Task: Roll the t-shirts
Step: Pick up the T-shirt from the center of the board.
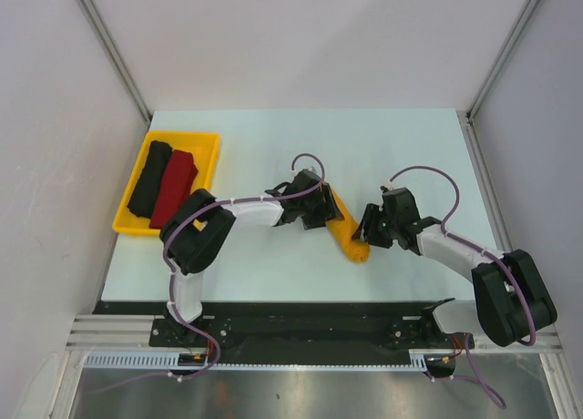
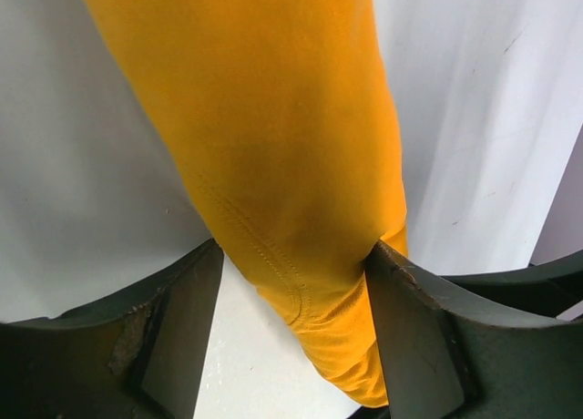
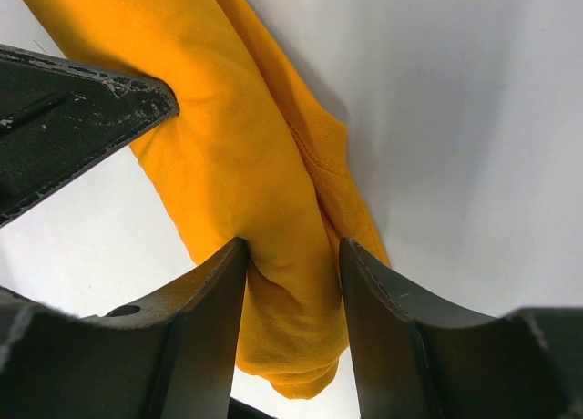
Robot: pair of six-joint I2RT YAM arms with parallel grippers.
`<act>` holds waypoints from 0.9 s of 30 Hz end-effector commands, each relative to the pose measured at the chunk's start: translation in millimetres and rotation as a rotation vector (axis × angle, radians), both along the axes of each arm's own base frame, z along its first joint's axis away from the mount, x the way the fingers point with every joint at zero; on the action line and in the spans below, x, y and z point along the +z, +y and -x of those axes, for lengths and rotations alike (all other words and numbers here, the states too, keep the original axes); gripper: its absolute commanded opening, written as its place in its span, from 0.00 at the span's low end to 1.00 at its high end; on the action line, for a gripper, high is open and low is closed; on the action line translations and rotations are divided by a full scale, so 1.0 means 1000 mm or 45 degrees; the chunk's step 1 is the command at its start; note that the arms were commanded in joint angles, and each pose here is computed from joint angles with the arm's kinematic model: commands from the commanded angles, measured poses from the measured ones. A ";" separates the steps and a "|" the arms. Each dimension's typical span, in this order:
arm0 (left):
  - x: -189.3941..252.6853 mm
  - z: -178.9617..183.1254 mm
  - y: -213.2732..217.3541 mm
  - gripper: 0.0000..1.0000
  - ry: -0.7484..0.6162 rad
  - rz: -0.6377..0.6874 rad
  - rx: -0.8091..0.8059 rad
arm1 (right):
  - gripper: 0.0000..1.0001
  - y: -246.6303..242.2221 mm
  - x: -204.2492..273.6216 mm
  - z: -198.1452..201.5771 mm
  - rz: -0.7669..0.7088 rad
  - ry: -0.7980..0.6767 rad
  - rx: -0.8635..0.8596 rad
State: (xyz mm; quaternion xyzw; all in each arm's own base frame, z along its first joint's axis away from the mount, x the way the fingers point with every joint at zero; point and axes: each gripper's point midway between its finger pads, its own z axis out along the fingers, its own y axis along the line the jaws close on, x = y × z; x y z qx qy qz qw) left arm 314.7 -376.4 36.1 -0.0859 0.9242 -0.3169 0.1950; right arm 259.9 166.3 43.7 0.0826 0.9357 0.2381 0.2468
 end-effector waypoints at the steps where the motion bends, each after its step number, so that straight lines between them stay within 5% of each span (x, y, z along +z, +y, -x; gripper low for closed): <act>1: -0.029 -0.008 0.016 0.69 -0.021 -0.145 0.030 | 0.49 0.002 -0.004 0.000 -0.006 0.001 -0.026; 13: -0.048 -0.011 0.011 0.58 -0.005 -0.182 -0.016 | 0.50 0.024 -0.002 0.009 -0.090 0.008 0.021; 20: -0.050 -0.017 0.010 0.19 -0.049 -0.270 -0.120 | 0.56 0.039 0.006 0.009 -0.146 -0.022 0.059; 22: -0.045 -0.022 0.013 0.00 -0.086 -0.316 -0.188 | 0.62 0.044 0.010 0.009 -0.159 -0.045 0.061; 27: -0.033 -0.032 0.036 0.00 -0.236 -0.462 -0.378 | 0.73 0.043 0.030 0.000 -0.179 -0.148 0.037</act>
